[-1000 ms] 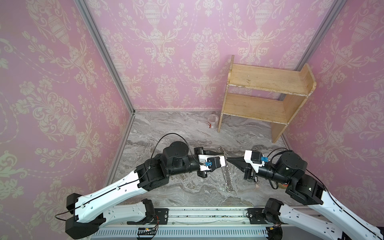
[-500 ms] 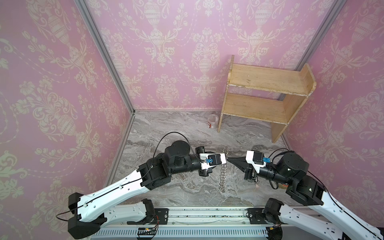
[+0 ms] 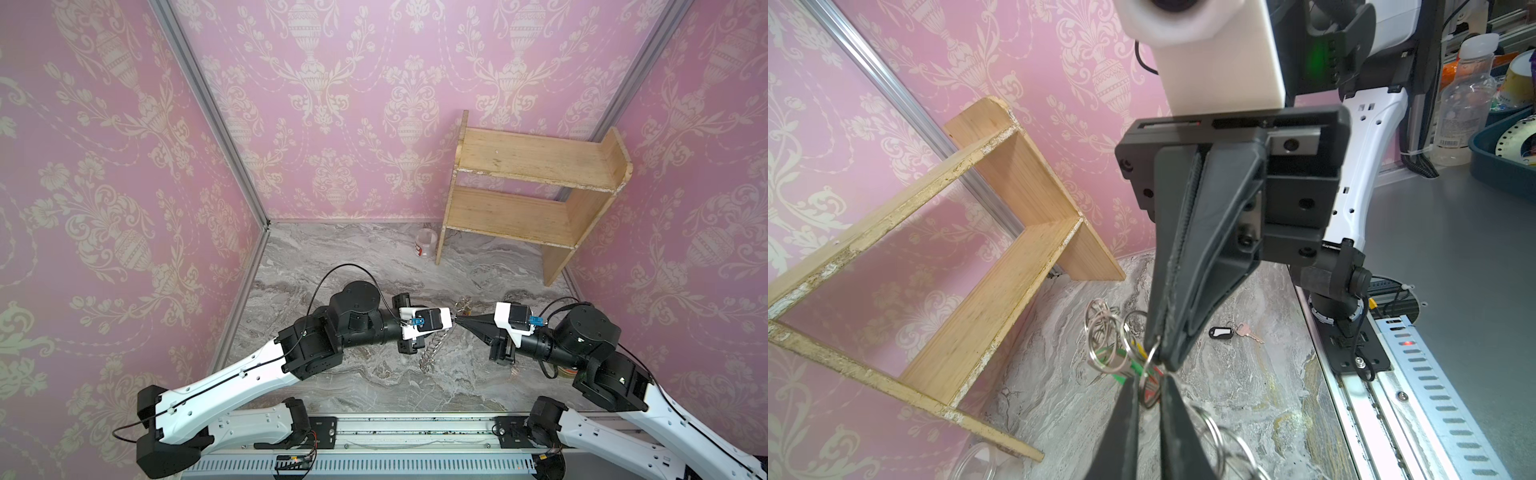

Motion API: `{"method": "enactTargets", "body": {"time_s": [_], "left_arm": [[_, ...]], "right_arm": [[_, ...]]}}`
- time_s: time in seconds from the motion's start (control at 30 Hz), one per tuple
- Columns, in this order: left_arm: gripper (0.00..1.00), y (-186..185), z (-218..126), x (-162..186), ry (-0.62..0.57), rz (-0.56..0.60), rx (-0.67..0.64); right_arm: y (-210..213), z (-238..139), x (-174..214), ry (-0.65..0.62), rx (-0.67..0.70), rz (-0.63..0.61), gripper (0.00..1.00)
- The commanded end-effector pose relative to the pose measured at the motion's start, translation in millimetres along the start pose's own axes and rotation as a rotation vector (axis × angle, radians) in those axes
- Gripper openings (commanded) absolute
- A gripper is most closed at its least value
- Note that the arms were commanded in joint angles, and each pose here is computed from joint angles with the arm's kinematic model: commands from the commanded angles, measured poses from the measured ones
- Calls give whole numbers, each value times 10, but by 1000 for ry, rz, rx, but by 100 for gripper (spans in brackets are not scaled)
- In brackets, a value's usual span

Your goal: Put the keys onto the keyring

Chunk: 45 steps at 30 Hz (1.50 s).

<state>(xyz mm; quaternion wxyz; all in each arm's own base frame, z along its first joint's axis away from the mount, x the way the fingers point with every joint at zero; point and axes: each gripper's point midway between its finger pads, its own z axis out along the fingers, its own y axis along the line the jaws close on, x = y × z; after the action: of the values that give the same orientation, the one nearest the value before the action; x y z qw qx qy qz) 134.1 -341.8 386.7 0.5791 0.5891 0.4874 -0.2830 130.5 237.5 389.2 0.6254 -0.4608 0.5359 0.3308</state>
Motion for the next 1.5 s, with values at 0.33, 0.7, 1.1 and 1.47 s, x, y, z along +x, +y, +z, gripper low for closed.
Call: {"method": "enactTargets", "body": {"time_s": [0.33,0.7,1.1,1.47], "left_arm": [[0,-47,-24,-55,-29,4,40],[0,-110,-243,-42,-54,164,31],[0,-178,-362,-74,-91,206,57],[0,-80,-429,142,-81,58,-21]], "right_arm": [[15,48,-87,-24,-25,11,0],[-13,-145,82,79,30,17,54],[-74,-194,160,122,76,44,62],[-713,-375,777,362,539,401,81]]}}
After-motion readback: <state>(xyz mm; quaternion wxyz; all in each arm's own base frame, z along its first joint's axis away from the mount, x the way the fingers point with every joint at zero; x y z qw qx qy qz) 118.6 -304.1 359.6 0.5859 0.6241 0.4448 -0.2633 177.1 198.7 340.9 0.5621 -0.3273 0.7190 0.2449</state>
